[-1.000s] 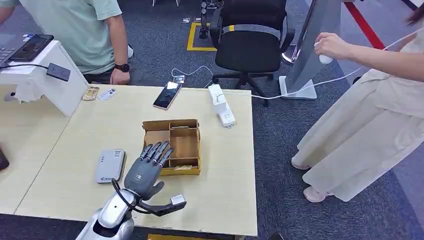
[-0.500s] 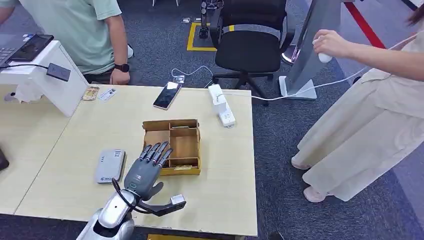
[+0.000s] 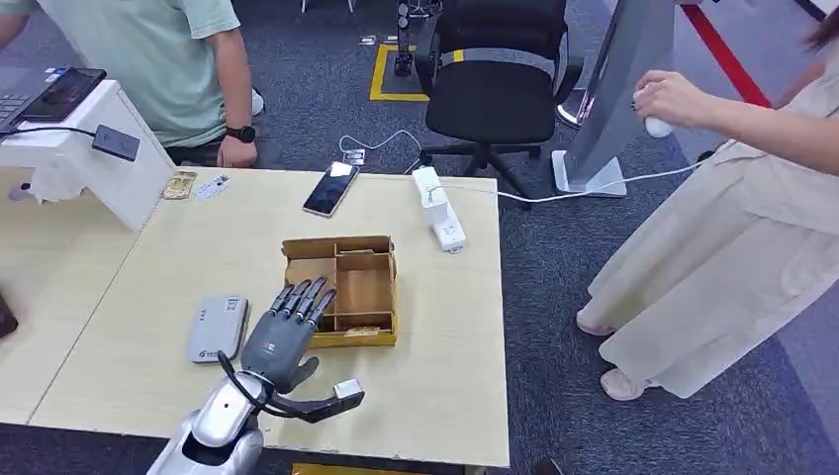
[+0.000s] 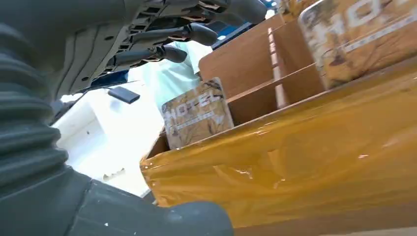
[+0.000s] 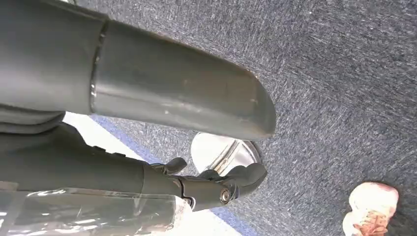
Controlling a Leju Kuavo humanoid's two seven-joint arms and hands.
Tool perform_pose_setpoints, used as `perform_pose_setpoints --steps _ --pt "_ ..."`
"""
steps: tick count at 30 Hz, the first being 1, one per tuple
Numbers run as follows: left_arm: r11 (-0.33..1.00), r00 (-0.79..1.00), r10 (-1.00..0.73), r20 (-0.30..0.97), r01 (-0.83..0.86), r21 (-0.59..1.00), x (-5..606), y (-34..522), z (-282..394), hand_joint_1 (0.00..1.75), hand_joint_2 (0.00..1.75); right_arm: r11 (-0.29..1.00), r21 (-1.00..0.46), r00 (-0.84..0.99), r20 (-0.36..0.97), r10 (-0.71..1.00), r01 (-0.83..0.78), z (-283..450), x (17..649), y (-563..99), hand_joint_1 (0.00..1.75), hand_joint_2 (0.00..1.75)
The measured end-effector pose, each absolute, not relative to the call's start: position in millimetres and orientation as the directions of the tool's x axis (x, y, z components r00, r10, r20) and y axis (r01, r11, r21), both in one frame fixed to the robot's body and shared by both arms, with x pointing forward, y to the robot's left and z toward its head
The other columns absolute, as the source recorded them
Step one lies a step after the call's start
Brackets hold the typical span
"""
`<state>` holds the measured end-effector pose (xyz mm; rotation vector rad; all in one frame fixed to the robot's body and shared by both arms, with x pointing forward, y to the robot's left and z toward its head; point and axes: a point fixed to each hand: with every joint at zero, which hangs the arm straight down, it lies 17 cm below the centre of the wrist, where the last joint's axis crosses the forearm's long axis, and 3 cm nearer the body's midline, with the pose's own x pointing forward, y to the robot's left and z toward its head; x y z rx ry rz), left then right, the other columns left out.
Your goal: Pass the card to the sensor for recognition and then transmit it.
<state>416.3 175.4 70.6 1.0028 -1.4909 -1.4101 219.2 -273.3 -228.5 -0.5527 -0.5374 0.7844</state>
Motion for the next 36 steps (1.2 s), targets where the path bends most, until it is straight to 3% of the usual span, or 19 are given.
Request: perform_pose_setpoints --steps 18,36 --pt "0.063 -0.404 -0.913 0.063 0.013 0.998 388 171 64 0.00 1.75 0.596 -0.638 0.598 0.253 0.761 -0.488 -228 219 -275 0.00 0.00" --pt "0.147 -0.464 -0.875 0.138 0.017 0.989 376 132 78 0.00 1.75 0.596 -0.642 0.599 0.255 0.760 -0.483 -227 222 -276 0.00 0.00"
